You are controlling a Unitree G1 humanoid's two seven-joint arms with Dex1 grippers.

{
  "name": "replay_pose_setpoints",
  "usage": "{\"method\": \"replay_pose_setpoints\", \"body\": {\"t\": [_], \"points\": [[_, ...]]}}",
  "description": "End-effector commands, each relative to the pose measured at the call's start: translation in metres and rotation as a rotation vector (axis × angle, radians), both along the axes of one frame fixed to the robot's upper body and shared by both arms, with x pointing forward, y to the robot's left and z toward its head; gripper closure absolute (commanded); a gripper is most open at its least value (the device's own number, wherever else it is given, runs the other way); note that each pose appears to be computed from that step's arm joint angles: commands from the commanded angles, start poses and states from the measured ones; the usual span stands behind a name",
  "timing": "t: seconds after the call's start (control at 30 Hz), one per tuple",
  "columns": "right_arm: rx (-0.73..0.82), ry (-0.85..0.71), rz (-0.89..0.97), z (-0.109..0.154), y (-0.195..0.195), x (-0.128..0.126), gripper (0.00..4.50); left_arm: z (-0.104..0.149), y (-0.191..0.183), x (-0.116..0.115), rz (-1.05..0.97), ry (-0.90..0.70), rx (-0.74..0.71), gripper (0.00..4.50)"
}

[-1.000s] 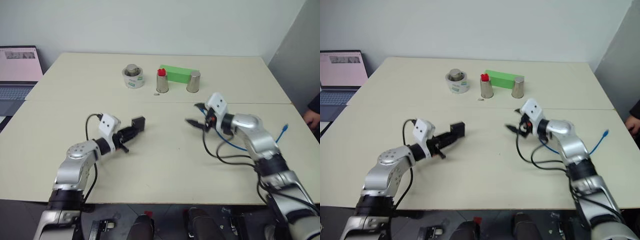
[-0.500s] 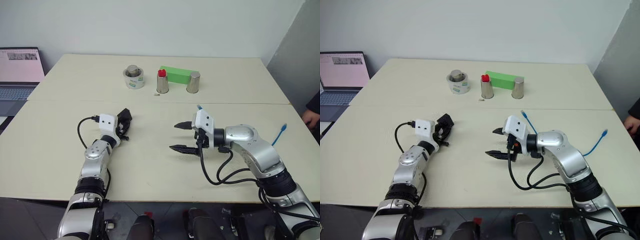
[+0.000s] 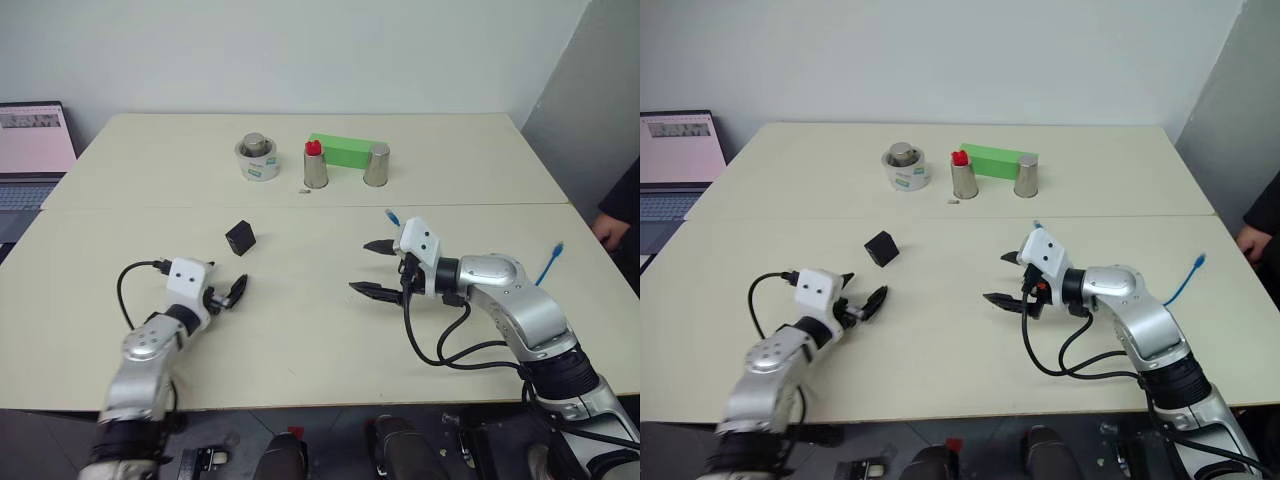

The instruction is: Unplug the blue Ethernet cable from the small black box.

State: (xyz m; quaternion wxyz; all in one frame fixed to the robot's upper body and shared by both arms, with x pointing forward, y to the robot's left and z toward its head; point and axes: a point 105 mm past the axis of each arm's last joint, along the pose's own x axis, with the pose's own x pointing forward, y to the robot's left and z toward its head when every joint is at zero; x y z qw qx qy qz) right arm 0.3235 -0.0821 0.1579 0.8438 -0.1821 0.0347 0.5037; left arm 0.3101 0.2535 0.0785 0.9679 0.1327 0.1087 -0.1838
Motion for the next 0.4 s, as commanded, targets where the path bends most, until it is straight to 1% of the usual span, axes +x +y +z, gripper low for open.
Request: {"method": "replay_pose_setpoints", "body": {"t": [0.03,0.1,0.3,0.33,0.4], "points": [[0.024,-0.037,-0.116,0.015,-0.034,0.009,0.35,0.039,0.004,-0.007,-0.077,-0.017,0.005,0.54],[0.013,-0.030,-0.161,0.015,-0.050,0.011,0.35,0.052,0.007,-0.008,-0.096,-0.024,0.025,0.54],[-0.029,-0.034,-0.293,0.018,-0.095,0.015,0.35,0.072,0.011,-0.012,-0.173,-0.018,0.066,0.54],[-0.034,-0.037,-0.305,0.019,-0.100,0.015,0.35,0.074,0.010,-0.012,-0.189,-0.023,0.071,0.54],[-0.033,-0.042,-0.314,0.021,-0.102,0.015,0.35,0.078,0.007,-0.013,-0.217,-0.027,0.035,0.54]]}}
